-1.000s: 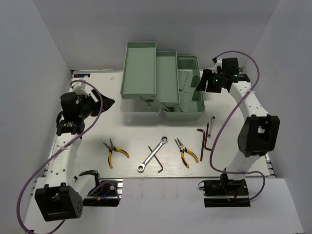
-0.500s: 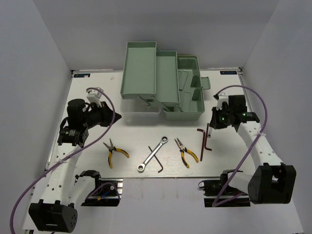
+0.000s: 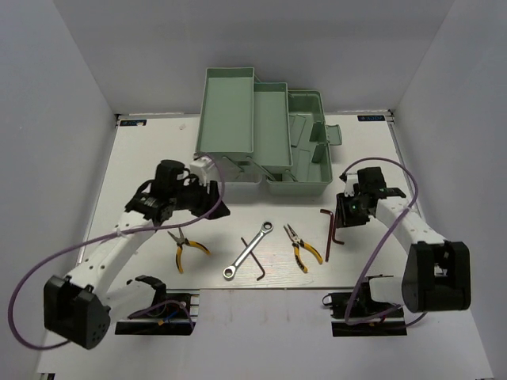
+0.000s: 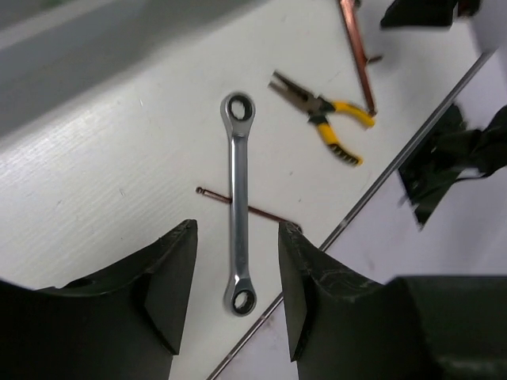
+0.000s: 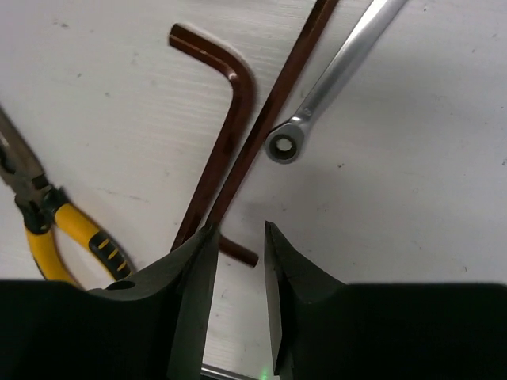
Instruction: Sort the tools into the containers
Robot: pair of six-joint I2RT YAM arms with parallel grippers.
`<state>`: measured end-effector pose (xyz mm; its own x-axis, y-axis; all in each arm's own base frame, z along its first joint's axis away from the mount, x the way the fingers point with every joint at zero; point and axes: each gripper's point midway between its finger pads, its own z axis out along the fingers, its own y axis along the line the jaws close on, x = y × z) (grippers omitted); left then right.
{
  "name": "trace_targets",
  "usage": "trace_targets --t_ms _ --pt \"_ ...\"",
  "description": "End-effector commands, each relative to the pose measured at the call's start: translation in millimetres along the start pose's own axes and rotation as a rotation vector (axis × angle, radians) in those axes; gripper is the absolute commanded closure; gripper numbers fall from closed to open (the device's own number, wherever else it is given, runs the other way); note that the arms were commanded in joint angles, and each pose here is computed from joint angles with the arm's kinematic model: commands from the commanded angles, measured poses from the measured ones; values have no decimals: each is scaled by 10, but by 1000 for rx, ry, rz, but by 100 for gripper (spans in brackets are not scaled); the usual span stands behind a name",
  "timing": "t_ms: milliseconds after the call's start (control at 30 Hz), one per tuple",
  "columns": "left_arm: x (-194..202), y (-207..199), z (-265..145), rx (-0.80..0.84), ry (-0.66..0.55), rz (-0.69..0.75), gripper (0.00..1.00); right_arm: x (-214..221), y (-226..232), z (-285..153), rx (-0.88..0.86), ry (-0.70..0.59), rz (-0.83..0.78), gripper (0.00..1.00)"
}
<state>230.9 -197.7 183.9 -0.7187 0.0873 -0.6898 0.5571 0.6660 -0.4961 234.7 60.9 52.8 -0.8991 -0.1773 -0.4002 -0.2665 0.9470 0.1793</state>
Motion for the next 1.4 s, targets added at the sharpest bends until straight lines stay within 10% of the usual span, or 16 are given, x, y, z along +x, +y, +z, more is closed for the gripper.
trace_targets --t_ms 0,567,1367 --pt "14 -123 164 -27 48 124 44 -122 -104 119 61 -28 45 64" --pt "512 -145 585 -190 194 326 35 -206 -85 375 34 18 134 69" --pt "516 -1073 1348 -121 93 382 33 210 -159 610 158 194 90 79"
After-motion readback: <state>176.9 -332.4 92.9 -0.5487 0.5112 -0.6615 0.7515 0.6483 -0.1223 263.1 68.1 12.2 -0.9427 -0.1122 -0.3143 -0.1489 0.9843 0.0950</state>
